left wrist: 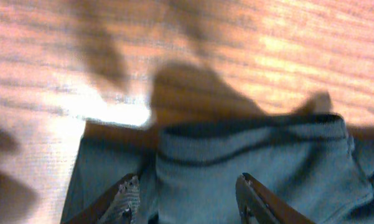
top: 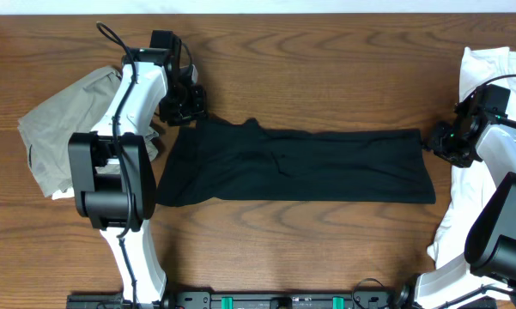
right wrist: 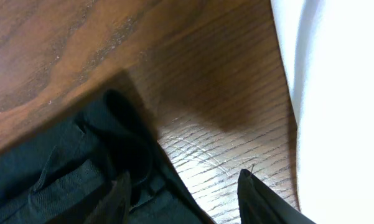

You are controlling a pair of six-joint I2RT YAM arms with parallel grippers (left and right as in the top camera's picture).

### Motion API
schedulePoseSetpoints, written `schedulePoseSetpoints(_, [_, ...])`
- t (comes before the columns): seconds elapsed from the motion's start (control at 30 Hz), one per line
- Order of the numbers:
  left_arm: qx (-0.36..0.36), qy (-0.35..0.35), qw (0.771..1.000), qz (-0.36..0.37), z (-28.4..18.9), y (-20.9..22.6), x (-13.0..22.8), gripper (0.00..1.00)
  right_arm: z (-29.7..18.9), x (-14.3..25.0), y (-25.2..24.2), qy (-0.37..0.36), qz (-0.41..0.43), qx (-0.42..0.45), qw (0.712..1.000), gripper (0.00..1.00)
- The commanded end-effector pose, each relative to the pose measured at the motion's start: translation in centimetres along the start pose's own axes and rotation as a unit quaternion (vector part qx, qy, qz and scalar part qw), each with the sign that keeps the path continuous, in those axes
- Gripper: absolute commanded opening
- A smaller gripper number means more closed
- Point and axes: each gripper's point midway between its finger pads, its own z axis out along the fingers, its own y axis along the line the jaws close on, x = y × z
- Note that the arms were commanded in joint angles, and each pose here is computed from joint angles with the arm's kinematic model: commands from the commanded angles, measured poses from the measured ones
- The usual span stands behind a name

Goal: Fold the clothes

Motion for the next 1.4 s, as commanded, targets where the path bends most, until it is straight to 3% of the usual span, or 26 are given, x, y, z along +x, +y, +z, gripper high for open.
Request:
schedulePoseSetpoints(0.0, [0.02, 0.001, 1.0, 0.008, 0.6, -0.4, -0.3, 0.53, -0.5, 0.0, -0.1, -0.004, -0.004, -0.004, 1.0, 0.53])
schedulePoseSetpoints(0.53, [0.038, 0.024, 0.999, 0.012, 2.9, -0.5, 0.0, 0.52, -0.5, 0.0, -0.1, -0.003, -0.004, -0.003, 1.0, 0.53])
schedulePoseSetpoints(0.87, [0.038, 0.03, 0.999, 0.011, 2.9, -0.5, 0.3, 0.08, -0.5, 0.0, -0.1, -0.003, -0.004, -0.003, 1.0, 0.52])
schedulePoseSetpoints(1.13, [0.108, 0.086, 0.99, -0.009, -0.1, -3.3, 3.7, 0.06, -0.5, 0.1, -0.1, -0.002, -0.004, -0.003, 1.0, 0.53])
schedulePoseSetpoints(1.37, [0.113, 0.109, 0.988, 0.003, -4.9, -4.2, 6.9, 0.06, -0.5, 0.1, -0.1, -0.002, -0.004, -0.003, 1.0, 0.53])
